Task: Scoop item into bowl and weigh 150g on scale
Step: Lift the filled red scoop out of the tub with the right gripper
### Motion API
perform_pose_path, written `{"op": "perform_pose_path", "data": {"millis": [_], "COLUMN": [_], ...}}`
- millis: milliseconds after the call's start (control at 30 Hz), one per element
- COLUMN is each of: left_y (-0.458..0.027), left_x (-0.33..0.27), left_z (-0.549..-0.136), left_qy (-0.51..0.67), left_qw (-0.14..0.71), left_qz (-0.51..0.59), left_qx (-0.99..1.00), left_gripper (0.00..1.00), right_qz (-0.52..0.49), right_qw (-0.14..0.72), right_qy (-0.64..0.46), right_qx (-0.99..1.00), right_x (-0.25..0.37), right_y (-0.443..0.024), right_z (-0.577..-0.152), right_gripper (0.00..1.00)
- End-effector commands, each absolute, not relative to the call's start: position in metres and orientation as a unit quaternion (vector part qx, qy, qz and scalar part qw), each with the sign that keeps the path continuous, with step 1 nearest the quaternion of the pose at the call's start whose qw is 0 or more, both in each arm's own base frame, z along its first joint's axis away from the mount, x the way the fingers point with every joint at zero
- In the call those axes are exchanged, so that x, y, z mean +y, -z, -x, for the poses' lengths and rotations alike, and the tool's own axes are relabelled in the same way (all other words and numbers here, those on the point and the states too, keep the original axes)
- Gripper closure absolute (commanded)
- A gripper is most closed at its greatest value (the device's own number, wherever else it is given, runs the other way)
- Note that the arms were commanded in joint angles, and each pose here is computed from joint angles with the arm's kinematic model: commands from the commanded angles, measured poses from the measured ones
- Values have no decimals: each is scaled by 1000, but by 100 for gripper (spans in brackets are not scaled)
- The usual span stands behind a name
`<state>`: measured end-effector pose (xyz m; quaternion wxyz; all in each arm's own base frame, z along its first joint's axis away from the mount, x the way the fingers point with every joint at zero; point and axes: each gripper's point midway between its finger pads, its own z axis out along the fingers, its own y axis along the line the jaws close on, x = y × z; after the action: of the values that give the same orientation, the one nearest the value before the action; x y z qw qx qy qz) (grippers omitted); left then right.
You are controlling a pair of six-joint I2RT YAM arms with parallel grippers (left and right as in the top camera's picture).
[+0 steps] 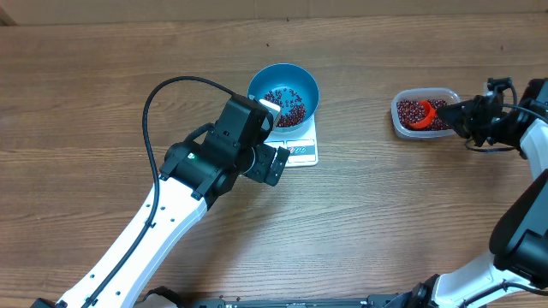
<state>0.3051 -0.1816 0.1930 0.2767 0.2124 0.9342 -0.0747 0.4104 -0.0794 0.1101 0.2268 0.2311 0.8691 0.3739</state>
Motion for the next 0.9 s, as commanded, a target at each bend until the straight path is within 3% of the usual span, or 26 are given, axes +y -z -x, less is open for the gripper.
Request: {"op": "perform_pose_path", "data": {"millis": [0, 867], "left_y": [-195, -195], "left_x": [-184, -184], "left_z": [-307, -307], "left_qy": [75, 75], "left_qw": [279, 279], "left_qz": [-224, -224], "left_qx": [931, 931], "left_gripper": [0, 1], "right_qz": [-228, -187], "right_qw": [235, 259], "right_qy": [-408, -542], "right_qx": [852, 777], "right_x": [-82, -67], "right_y": [-115, -163], "right_z": [-407, -402], "right_gripper": [96, 96]}}
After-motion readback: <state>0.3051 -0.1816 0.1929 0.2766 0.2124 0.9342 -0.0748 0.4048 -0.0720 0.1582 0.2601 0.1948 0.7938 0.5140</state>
